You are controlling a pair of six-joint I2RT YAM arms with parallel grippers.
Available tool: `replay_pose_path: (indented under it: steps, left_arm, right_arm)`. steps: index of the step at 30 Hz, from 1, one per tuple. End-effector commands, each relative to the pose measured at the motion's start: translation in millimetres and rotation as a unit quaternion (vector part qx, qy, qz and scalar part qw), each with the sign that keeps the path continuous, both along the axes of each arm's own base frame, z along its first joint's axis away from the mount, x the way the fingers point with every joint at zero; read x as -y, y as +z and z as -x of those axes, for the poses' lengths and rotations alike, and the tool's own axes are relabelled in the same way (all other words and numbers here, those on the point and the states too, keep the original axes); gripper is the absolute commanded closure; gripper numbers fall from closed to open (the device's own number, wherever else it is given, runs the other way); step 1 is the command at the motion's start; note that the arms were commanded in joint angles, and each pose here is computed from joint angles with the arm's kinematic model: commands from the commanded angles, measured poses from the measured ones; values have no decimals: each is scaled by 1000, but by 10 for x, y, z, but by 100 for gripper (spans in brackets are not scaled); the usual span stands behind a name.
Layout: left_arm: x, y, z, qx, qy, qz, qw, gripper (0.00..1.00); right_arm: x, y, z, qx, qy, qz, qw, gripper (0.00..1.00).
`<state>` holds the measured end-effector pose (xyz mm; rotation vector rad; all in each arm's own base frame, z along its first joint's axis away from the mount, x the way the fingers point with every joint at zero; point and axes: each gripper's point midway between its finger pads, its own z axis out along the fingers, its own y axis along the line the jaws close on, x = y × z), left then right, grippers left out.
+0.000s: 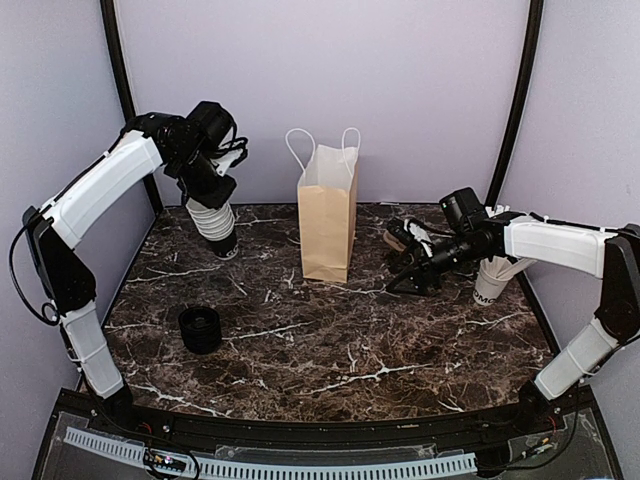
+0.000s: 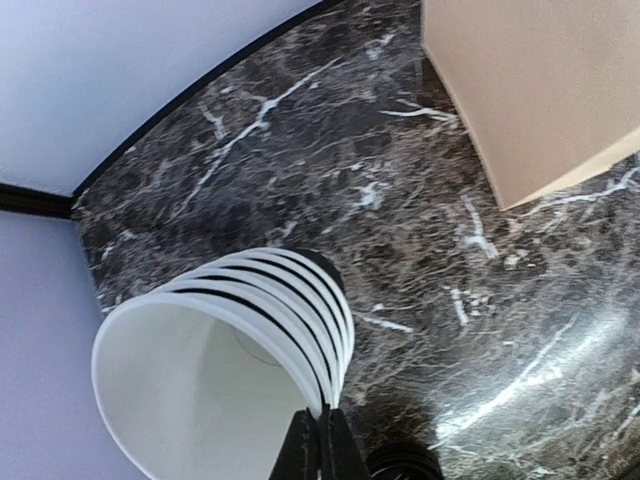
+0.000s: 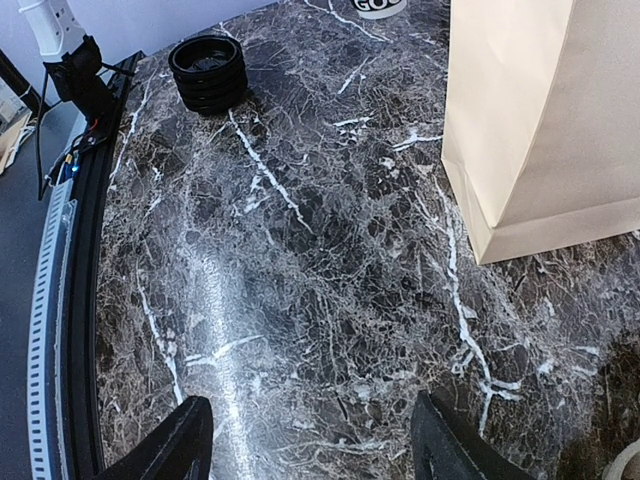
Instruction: Pack the takeout coffee
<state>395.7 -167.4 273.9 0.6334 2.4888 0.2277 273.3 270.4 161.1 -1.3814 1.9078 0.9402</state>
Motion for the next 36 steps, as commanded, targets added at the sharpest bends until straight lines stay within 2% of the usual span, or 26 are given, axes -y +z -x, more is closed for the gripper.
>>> replay_pose_path:
  steps: [1,2,4,6,7,9,10,18,22,26,36]
  left_arm:
    - [423,212,172,-4,-56,116,992,100]
    - [110,228,76,24,1,38,999,100]
    - [-258,144,-55,38,56,-65,996,100]
    - [-6,144,-27,24,17,6,1000,100]
    - [-86,226,-48,47,52,7,997,100]
    - [-266,283,-120,74,90,-54,992,100]
    - [-274,223,-89,56,82,-71,993,100]
    - [202,69,49,-7,19,50,999,100]
    - [-13,32,28,5,54,-22,998,100]
    - [-168,73,47,19,78,-60,995,100]
    - [-467,494,126,84,128,-90,984,100]
  right_arm:
    - [-31,24,32,7,10,-2,1000,31]
    - [-34,19,32,6,10,-2,1000,31]
    - [-40,26,34,4,11,-3,1000,31]
    - [-43,26,44,3,12,-2,1000,31]
    - [-45,35,43,5,13,-3,1000,31]
    - [-45,41,50,5,13,-4,1000,31]
    - [-45,46,50,6,13,-5,1000,31]
    - [-41,22,46,8,13,-1,1000,31]
    - [-36,14,45,9,14,2,1000,31]
    - [-32,22,50,13,14,2,1000,31]
    - [-31,-4,49,10,14,6,1000,31]
